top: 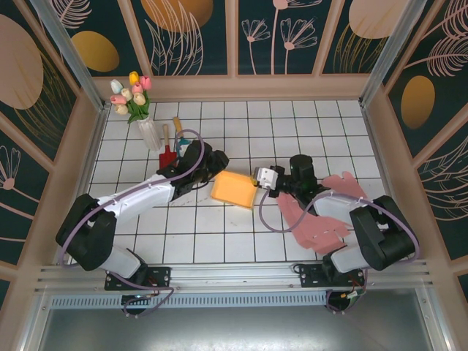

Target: Fold the paper box

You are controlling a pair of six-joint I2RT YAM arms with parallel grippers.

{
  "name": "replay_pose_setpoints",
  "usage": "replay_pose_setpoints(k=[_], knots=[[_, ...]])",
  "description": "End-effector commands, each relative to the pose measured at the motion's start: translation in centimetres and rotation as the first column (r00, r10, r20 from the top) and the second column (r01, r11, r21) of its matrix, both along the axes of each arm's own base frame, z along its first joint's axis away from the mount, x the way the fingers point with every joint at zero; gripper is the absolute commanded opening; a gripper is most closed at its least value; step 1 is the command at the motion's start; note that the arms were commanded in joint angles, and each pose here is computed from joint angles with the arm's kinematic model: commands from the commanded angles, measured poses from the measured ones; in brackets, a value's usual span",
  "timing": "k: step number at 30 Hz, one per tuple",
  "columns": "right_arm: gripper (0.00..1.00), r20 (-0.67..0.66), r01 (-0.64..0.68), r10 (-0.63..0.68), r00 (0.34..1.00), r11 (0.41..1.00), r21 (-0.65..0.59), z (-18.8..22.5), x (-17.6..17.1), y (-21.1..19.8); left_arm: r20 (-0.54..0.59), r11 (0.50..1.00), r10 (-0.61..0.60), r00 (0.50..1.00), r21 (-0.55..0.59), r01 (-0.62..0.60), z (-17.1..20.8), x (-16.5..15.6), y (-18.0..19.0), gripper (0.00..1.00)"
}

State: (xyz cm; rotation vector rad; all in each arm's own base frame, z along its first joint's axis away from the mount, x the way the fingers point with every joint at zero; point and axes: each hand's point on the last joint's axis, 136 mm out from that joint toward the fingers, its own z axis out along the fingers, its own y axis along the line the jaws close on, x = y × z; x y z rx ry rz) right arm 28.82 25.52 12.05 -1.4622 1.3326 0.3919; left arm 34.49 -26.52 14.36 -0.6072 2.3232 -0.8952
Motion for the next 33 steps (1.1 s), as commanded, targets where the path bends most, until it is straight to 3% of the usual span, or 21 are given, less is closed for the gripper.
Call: replay_pose_setpoints(k=[1, 5, 10, 18, 26, 33], knots=[[0.19, 0.031, -0.061, 0.062, 0.998, 0.998, -0.029, 1.0, -0.2, 1.5, -0.022, 0.994, -0.070, 0.997, -0.081, 0.068, 0.0, -1.0, -2.9, 0.45], [0.32, 0.031, -0.048, 0.052, 0.998, 0.991, -0.122, 0.0, -0.1, 1.1, -0.030, 0.999, -0.047, 0.998, -0.023, 0.046, -1.8, -1.5, -1.8, 0.43], [0.34, 0.036, -0.029, 0.038, 0.999, 0.976, -0.216, -1.0, 0.0, 0.7, -0.042, 0.999, -0.004, 0.999, 0.033, 0.005, -3.9, -2.2, 0.0, 0.41], [0.37, 0.023, -0.023, 0.032, 0.999, 0.947, -0.319, -1.6, -0.4, 0.3, -0.025, 0.999, 0.046, 0.999, 0.004, -0.046, -3.7, -2.6, 1.0, 0.36], [0.70, 0.008, -0.052, 0.060, 0.998, 0.922, -0.383, -0.5, -2.3, -0.1, -0.008, 0.994, 0.088, 0.996, 0.065, -0.088, -4.4, -2.8, 2.3, 0.33], [0.72, 0.044, -0.024, 0.043, 0.998, 0.924, -0.381, 2.8, -3.8, -1.1, -0.021, 0.992, 0.090, 0.996, 0.088, -0.088, -5.6, -2.9, 2.4, 0.33]])
